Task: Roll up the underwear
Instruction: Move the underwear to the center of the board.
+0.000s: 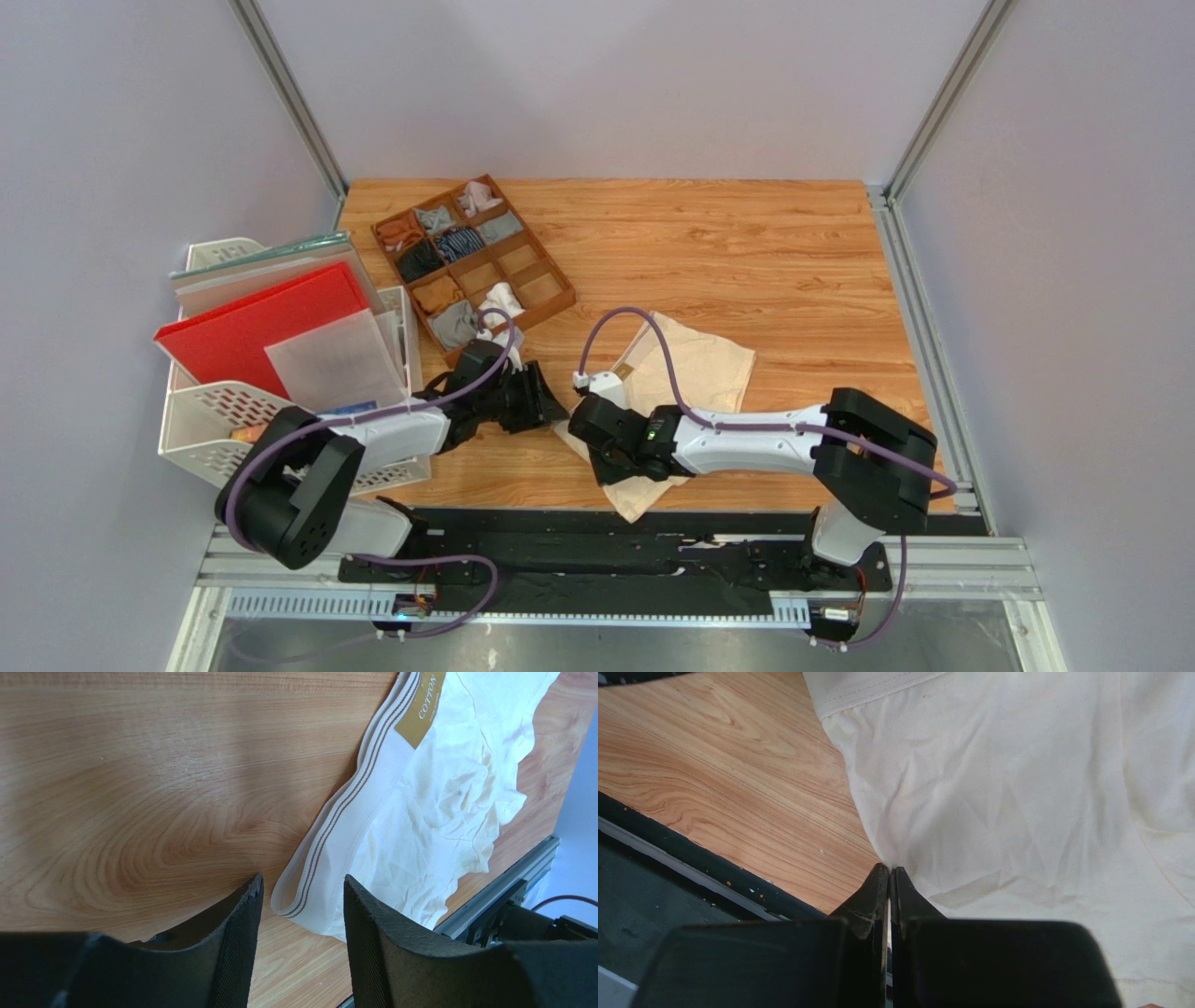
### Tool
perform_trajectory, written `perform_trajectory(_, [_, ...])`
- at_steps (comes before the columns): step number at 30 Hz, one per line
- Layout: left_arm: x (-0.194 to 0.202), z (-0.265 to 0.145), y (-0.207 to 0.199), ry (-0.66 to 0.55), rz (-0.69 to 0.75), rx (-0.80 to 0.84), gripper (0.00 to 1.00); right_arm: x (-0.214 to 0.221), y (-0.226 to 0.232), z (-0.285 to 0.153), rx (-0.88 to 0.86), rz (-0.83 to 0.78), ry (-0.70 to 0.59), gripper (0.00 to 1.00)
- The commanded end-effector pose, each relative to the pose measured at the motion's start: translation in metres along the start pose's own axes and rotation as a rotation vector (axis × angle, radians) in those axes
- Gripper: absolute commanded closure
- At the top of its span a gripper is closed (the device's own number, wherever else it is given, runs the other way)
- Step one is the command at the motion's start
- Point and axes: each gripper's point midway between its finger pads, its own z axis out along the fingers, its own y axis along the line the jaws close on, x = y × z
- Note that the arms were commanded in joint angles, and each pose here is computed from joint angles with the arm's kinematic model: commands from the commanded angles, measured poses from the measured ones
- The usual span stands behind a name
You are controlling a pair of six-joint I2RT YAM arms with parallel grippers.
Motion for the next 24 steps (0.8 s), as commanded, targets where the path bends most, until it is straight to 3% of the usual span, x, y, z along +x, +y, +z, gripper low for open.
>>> perform_trajectory(1, [0.029, -0.001, 0.024, 0.073, -0.011, -0.087, 0.49, -0.017, 0.010, -0.008, -0.030, 0.028, -0.072, 1.00])
perform_trajectory(10, [0.034, -0.015, 0.039, 0.063, 0.038, -0.193, 0.50, -0.020, 0.012, -0.008, -0.031, 0.031, -0.080, 1.00])
perform_trajectory(21, [0.032, -0.002, 0.029, 0.047, -0.009, -0.129, 0.51, -0.019, 0.013, -0.008, -0.033, 0.029, -0.081, 1.00])
perform_trajectory(24, [0.031, 0.002, 0.027, 0.043, -0.026, -0.116, 0.60, -0.017, 0.012, -0.008, -0.032, 0.029, -0.078, 1.00])
